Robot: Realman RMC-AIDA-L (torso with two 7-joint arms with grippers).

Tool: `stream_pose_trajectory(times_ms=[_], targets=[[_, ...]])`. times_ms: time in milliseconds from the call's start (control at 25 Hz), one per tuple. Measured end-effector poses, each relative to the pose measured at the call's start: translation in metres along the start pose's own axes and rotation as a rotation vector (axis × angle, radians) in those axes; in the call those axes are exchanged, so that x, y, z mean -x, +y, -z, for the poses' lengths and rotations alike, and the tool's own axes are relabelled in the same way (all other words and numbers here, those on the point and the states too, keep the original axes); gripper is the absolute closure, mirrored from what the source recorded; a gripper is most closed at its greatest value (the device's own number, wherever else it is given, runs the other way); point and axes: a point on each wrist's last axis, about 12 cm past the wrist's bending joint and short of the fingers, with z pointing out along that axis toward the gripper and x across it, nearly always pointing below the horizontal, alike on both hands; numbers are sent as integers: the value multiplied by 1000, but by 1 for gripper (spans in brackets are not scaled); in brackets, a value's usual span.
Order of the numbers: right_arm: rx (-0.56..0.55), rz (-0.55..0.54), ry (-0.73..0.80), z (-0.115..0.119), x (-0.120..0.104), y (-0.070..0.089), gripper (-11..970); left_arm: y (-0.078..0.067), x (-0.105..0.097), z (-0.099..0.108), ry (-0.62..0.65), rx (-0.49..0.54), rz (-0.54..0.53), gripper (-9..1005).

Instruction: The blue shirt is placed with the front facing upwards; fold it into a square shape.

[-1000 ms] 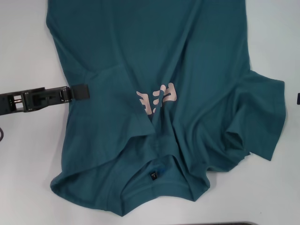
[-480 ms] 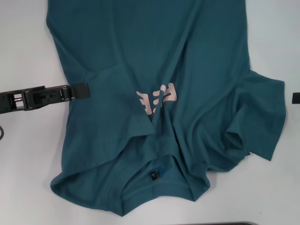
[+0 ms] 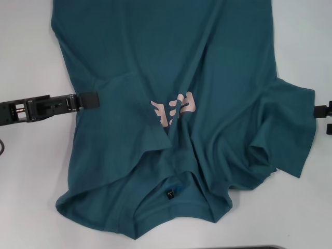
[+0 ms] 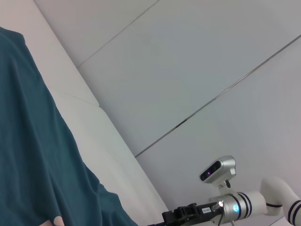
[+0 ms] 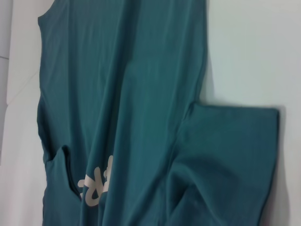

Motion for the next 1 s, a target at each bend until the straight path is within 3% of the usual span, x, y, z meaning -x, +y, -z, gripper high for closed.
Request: stream_pose_trajectory(times_ms=[1000], targets=[[-11,13,24,-29,6,8,37,0,1,-1,-1,-1,6,157]])
